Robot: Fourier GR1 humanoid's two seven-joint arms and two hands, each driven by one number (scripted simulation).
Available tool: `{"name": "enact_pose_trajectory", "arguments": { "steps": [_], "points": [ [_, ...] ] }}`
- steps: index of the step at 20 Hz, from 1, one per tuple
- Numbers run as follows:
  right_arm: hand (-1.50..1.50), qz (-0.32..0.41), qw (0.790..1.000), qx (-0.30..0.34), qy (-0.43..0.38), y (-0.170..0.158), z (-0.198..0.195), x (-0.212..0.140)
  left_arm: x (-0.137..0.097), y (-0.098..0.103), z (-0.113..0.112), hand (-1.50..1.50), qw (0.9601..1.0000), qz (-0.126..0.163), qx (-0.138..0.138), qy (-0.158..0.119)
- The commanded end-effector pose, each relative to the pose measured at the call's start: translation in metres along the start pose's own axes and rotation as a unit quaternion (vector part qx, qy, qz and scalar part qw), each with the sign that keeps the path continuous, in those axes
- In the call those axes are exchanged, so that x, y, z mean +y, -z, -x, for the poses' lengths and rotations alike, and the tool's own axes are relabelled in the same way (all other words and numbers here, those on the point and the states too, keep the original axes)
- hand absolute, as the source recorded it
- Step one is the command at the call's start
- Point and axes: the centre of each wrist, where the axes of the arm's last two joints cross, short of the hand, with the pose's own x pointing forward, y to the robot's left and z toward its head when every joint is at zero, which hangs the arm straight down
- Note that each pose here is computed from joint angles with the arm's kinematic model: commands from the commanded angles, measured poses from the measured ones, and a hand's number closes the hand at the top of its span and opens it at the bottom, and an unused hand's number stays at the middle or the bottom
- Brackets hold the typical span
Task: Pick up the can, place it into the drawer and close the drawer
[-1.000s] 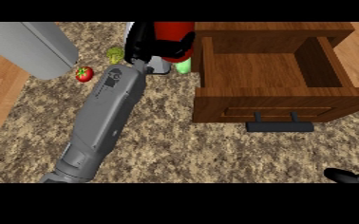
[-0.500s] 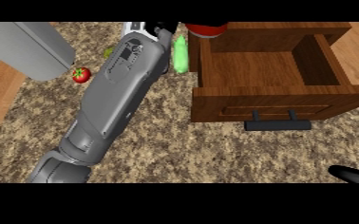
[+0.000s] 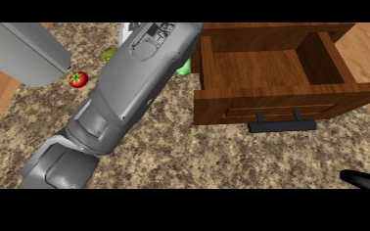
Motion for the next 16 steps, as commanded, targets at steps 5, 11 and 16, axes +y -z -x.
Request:
{"name": "enact_pose_trajectory", "arguments": {
  "steps": [5, 11, 16],
  "points": [
    [-1.50, -0.012, 1.000, -0.015, 0.004, 0.010, -0.014, -0.001, -0.013, 0.011, -0.012, 1.50, 0.9995, -0.016, 0.013, 0.022],
    [-1.50, -0.017, 1.000, -0.002, 0.002, 0.004, 0.002, -0.002, -0.019, 0.013, -0.013, 1.50, 0.9976, -0.049, 0.001, 0.048],
    [-1.50, -0.027, 1.000, -0.015, 0.001, 0.020, -0.010, 0.014, -0.026, 0.013, -0.026, -1.50, 0.9952, -0.088, 0.003, 0.042]
  ]
}}
